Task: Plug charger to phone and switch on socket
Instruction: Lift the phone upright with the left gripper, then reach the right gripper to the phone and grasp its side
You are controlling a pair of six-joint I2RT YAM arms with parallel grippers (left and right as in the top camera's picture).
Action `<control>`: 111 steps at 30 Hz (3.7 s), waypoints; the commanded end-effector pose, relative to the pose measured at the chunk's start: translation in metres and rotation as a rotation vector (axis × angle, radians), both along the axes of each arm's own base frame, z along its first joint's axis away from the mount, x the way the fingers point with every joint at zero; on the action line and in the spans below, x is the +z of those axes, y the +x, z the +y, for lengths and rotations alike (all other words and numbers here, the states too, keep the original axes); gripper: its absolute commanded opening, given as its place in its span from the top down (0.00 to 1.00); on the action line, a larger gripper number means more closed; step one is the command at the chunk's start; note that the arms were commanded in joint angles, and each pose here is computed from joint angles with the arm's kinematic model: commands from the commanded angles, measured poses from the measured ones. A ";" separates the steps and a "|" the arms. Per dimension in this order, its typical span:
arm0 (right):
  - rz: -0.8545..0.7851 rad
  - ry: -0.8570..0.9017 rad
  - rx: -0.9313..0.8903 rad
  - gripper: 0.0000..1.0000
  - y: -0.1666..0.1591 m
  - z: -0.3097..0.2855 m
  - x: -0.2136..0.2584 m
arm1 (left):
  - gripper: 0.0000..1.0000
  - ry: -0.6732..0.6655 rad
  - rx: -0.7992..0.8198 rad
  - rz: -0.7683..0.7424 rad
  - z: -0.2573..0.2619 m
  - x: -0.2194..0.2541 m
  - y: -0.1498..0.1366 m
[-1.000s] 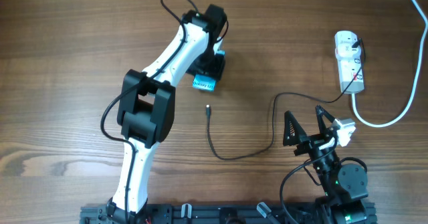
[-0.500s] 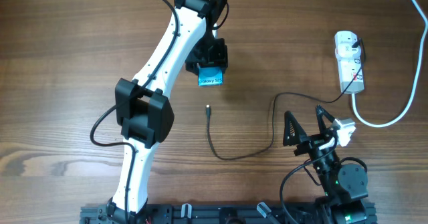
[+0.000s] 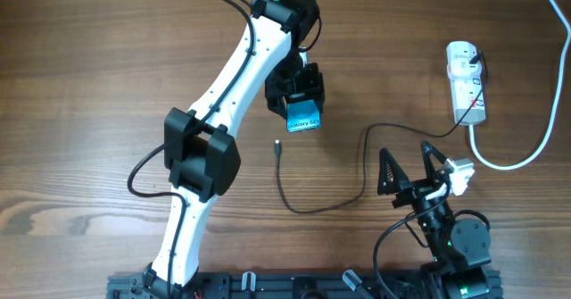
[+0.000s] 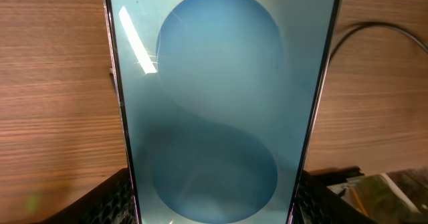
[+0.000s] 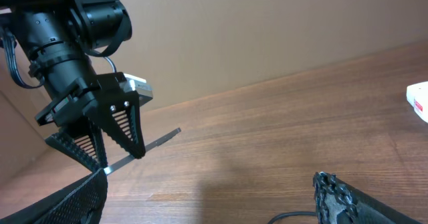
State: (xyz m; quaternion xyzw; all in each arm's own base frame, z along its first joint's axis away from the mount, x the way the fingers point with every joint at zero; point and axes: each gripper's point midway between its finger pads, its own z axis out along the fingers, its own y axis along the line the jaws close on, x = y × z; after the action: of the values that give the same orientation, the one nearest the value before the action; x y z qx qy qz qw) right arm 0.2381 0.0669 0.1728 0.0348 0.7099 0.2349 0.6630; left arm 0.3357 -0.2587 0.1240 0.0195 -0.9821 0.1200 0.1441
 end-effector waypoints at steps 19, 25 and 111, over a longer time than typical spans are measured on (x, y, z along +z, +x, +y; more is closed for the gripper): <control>0.278 0.713 0.077 0.00 -0.004 0.017 -0.006 | 0.96 -0.087 0.144 -0.022 -0.017 0.020 0.013; 0.411 0.816 0.088 0.00 -0.004 0.026 -0.023 | 0.96 -0.112 0.202 -0.062 -0.026 0.020 0.027; 0.698 0.515 0.120 0.95 0.144 0.141 -0.044 | 0.00 -0.187 0.338 -0.180 -0.035 0.037 0.066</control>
State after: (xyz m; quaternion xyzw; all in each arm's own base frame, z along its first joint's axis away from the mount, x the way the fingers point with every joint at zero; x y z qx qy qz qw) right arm 0.3766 0.2038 0.1169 0.2460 0.8167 0.4100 0.3230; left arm 0.3961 -0.2993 0.1301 0.1823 -0.9577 0.2120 0.0678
